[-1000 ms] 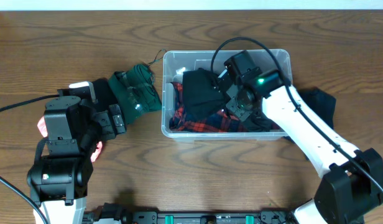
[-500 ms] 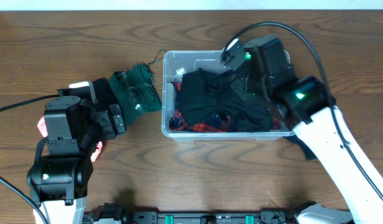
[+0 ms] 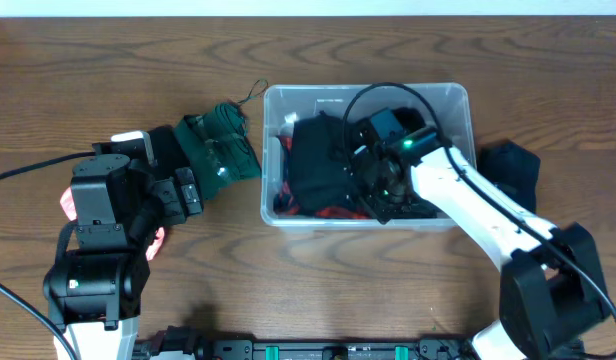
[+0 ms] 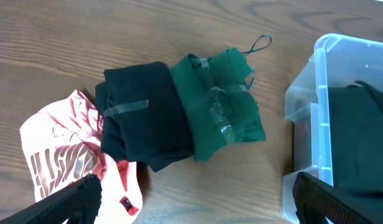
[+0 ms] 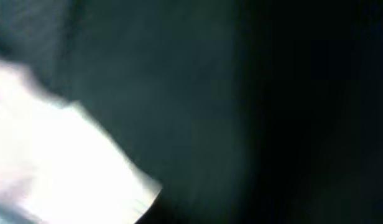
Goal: Pack container
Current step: 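Grasp the black garment and place it into the bin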
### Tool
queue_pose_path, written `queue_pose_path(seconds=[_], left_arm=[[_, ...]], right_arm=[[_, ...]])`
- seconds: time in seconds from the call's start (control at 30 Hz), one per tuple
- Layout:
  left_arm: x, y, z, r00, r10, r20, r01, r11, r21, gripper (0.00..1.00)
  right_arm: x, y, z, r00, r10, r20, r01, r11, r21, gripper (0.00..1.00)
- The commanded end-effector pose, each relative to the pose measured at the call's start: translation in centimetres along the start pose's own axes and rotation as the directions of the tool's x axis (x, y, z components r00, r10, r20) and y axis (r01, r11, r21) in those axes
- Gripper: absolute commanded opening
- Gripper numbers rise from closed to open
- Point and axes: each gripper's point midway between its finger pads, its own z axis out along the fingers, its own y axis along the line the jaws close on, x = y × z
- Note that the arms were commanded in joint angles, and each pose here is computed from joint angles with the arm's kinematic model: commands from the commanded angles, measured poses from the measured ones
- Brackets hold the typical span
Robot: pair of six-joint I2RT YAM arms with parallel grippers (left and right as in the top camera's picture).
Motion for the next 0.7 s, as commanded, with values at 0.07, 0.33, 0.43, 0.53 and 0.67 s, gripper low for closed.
queue_pose_path(seconds=[0.07,0.33,0.43,0.53,0.67], left_arm=[[-0.7,-0.2,-0.5,1.000,-0.007,0.020,0.007,1.000,0.005,0.98],[-0.7,-0.2,-0.5,1.000,-0.007,0.020,0.007,1.000,0.004,0.98],[-0.7,-0.2,-0.5,1.000,-0.007,0.020,0.007,1.000,0.004,0.98],[-0.7,-0.2,-0.5,1.000,-0.007,0.019,0.007,1.000,0.004,0.98],[-0.7,-0.2,-0.5,1.000,-0.007,0.020,0.007,1.000,0.004,0.98]], right_arm=[[0.3,-4.2,1.2,0.994,0.106,-0.014,-0.102,0.979,0.177,0.09],[-3.6,-5.6,-5.1,0.990,0.081,0.119,-0.106,0.971,0.216,0.24],[-5.2,-6.8,-9.6,0.961,0.114,0.252,-0.177,0.953,0.244,0.32],[-5.7,-8.4,-13.8,0.905,0.168,0.390,-0.275,0.932,0.237,0.56],[-3.5,-11.8,-17.9,0.805,0.305,0.509,-0.454,0.868,0.198,0.64]])
